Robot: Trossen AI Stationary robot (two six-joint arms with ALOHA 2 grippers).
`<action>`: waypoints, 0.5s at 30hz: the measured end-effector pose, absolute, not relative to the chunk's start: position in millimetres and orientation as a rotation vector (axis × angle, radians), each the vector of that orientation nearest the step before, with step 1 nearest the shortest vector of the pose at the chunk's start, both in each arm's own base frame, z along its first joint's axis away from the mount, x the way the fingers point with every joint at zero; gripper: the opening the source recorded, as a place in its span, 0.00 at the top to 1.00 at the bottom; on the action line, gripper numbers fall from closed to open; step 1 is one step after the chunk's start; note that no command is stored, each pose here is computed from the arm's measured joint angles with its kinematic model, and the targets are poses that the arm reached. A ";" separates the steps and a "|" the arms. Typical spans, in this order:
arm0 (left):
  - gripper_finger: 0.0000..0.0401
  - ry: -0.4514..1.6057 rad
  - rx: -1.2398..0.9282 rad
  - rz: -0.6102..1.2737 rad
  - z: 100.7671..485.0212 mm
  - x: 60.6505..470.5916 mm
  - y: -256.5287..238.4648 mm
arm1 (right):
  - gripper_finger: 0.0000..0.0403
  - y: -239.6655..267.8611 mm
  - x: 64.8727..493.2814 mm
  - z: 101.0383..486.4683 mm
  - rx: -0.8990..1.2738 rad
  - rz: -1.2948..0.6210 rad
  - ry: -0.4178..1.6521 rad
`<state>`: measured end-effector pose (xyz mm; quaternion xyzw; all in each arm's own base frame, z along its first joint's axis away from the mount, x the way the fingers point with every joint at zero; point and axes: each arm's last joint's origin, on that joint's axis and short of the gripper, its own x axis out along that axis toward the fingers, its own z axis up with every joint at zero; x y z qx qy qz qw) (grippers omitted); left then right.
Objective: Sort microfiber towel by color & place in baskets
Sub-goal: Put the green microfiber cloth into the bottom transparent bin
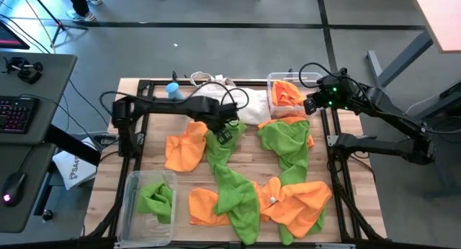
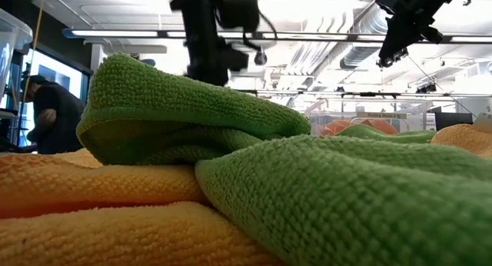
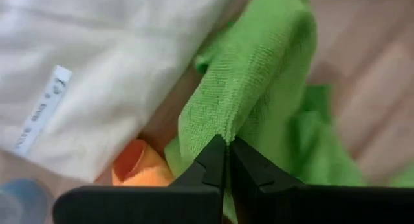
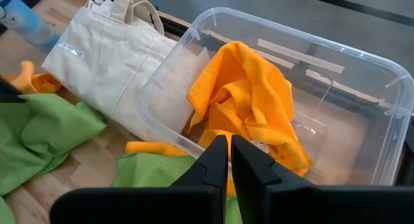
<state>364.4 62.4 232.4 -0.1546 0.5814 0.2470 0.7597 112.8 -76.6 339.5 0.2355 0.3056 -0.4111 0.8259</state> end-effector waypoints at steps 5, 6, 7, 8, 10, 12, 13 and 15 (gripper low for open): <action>1.00 1.099 -0.348 0.515 293.3 335.0 47.1 | 0.96 -76.6 112.8 339.5 0.501 -0.874 0.649; 1.00 1.057 -0.352 0.523 306.1 327.0 43.9 | 0.96 -76.7 112.8 339.5 0.504 -0.875 0.648; 1.00 1.010 -0.360 0.529 319.4 318.0 41.1 | 0.96 -76.7 112.8 339.5 0.508 -0.877 0.646; 1.00 0.962 -0.363 0.534 332.5 308.3 38.1 | 0.96 -76.7 112.8 339.5 0.509 -0.880 0.645; 1.00 0.880 -0.368 0.538 355.2 288.7 31.7 | 0.96 -76.8 112.7 339.5 0.508 -0.882 0.645; 1.00 0.813 -0.361 0.531 374.5 268.6 24.9 | 0.96 -76.9 112.8 339.5 0.510 -0.885 0.644; 1.00 0.789 -0.356 0.523 381.8 259.5 21.5 | 0.96 -76.9 112.8 339.5 0.517 -0.888 0.641; 1.00 0.754 -0.349 0.496 394.0 242.2 14.2 | 0.96 -76.9 112.8 339.5 0.537 -0.896 0.631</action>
